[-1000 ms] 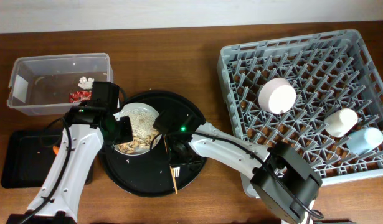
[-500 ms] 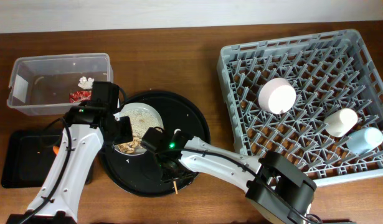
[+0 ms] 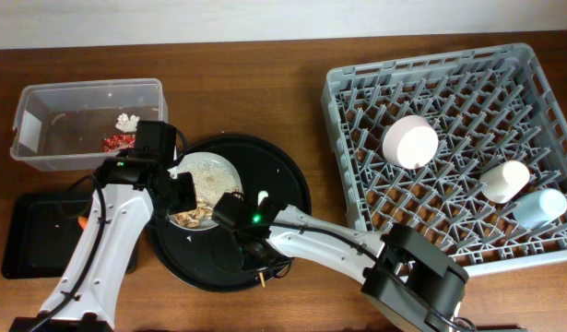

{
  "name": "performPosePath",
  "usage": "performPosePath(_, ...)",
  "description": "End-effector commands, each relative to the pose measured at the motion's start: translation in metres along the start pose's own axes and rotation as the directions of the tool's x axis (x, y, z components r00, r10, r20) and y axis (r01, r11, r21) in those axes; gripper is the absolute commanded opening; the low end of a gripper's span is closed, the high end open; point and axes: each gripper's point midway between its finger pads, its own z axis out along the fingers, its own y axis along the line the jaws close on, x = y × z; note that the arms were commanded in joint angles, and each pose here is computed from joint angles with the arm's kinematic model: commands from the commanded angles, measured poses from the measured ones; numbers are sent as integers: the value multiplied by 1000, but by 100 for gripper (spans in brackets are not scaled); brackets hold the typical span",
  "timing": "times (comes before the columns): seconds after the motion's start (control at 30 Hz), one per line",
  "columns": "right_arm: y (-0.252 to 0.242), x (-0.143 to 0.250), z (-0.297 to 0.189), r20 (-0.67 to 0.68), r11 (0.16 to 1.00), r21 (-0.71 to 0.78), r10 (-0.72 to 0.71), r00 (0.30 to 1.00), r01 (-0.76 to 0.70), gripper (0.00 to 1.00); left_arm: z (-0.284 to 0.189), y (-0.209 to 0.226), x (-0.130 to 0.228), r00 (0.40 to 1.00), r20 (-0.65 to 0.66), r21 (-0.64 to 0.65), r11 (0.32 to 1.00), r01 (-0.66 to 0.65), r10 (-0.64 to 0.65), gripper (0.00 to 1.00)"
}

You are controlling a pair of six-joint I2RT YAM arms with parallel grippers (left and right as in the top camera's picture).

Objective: Sort waste into correct bins and load items into the dishwasher rack

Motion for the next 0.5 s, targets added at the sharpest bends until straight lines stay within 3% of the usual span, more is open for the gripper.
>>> performPosePath(0.0, 9, 7, -3, 4, 1000, -18, -22, 1000, 23, 25, 0, 1, 3, 1000, -5, 4, 1000, 18, -18, 49)
performPosePath(0.47, 10, 8, -3, 6, 999, -20, -26, 1000, 26, 14, 0, 1, 2, 1000, -4, 3, 1000, 18, -18, 49)
